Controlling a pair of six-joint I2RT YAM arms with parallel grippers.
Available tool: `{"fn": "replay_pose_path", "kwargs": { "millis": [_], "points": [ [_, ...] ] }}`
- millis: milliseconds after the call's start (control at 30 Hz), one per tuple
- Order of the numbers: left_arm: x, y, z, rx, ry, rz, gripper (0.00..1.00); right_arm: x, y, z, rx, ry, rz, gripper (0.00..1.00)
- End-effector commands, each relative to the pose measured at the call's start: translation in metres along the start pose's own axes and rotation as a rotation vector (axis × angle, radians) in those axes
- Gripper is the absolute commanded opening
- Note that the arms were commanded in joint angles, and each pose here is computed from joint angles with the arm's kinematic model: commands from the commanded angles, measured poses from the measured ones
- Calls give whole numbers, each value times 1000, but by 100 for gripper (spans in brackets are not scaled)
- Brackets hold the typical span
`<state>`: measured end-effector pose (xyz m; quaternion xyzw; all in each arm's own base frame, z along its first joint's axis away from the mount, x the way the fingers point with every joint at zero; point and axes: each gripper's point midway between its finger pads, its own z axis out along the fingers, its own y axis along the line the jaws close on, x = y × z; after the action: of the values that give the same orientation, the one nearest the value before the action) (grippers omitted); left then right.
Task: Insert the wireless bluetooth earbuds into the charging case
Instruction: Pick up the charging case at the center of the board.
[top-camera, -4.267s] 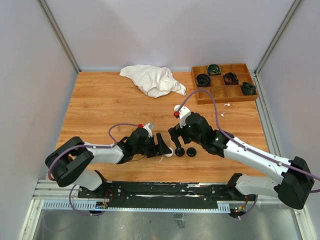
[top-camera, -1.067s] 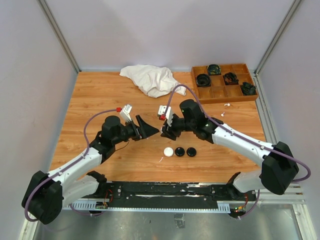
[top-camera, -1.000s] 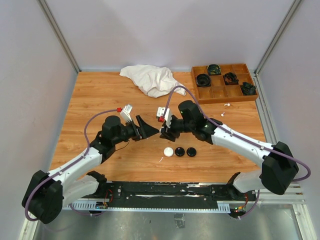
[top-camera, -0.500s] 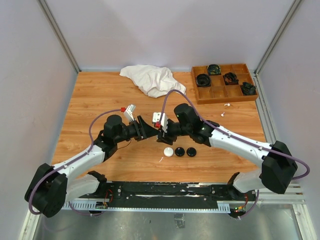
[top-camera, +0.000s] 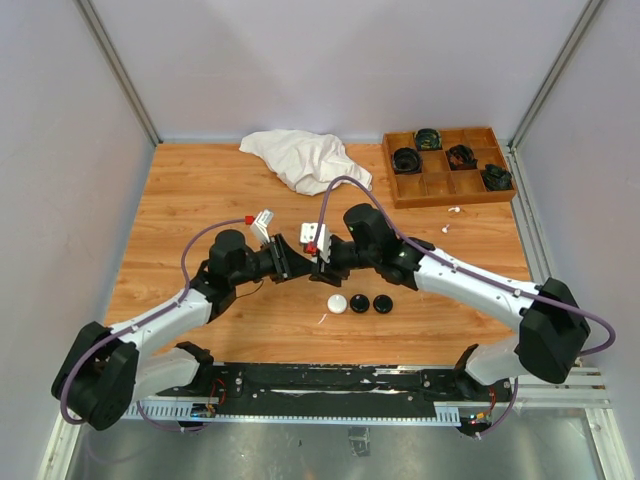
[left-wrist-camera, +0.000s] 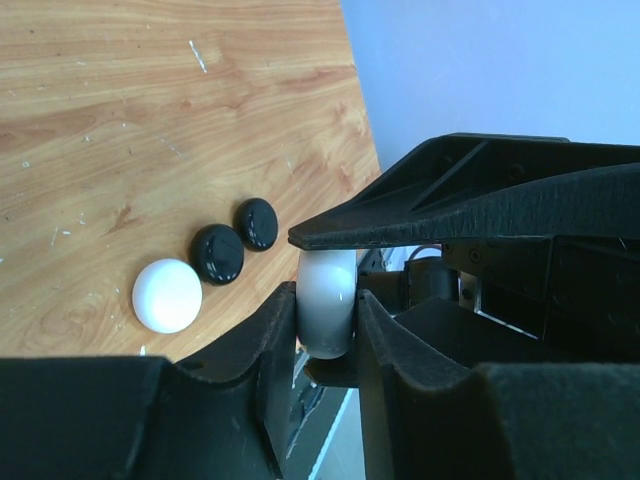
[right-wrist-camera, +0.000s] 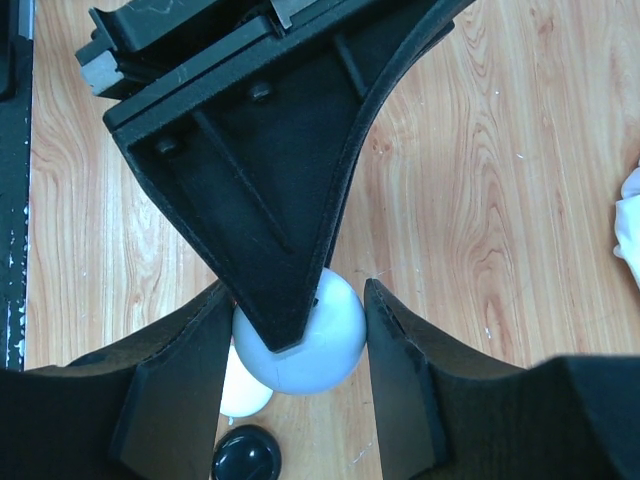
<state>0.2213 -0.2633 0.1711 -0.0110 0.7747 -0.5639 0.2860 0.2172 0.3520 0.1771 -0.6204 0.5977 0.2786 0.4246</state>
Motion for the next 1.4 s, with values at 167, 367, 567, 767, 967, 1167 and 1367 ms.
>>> {"fn": "replay_pose_path", "kwargs": {
  "millis": [167, 367, 567, 767, 967, 1167, 1367],
  "points": [
    [-7, -9, -5, 25, -43, -3, 11, -23, -5, -9, 41, -50, -77, 63],
    [-10, -8, -10, -1, -79, -83, 4, -24, -16, -26, 136, -42, -111, 81],
    [-12, -6, -13, -45, -96, -150, 0, -24, -16, -37, 180, -65, -196, 86],
    [-18, -14, -16, -29, -123, -192, 0, -22, -7, -34, 160, -84, -344, 88],
    [-19, -20, -17, -19, -130, -263, 0, -27, -1, -31, 231, -156, -564, 89],
    [-21, -29, -19, 3, -132, -304, 0, -35, -10, -36, 359, -229, -669, 86],
    [-18, -35, -19, 28, -115, -358, 0, -39, -10, -37, 406, -251, -680, 76]
  ]
}}
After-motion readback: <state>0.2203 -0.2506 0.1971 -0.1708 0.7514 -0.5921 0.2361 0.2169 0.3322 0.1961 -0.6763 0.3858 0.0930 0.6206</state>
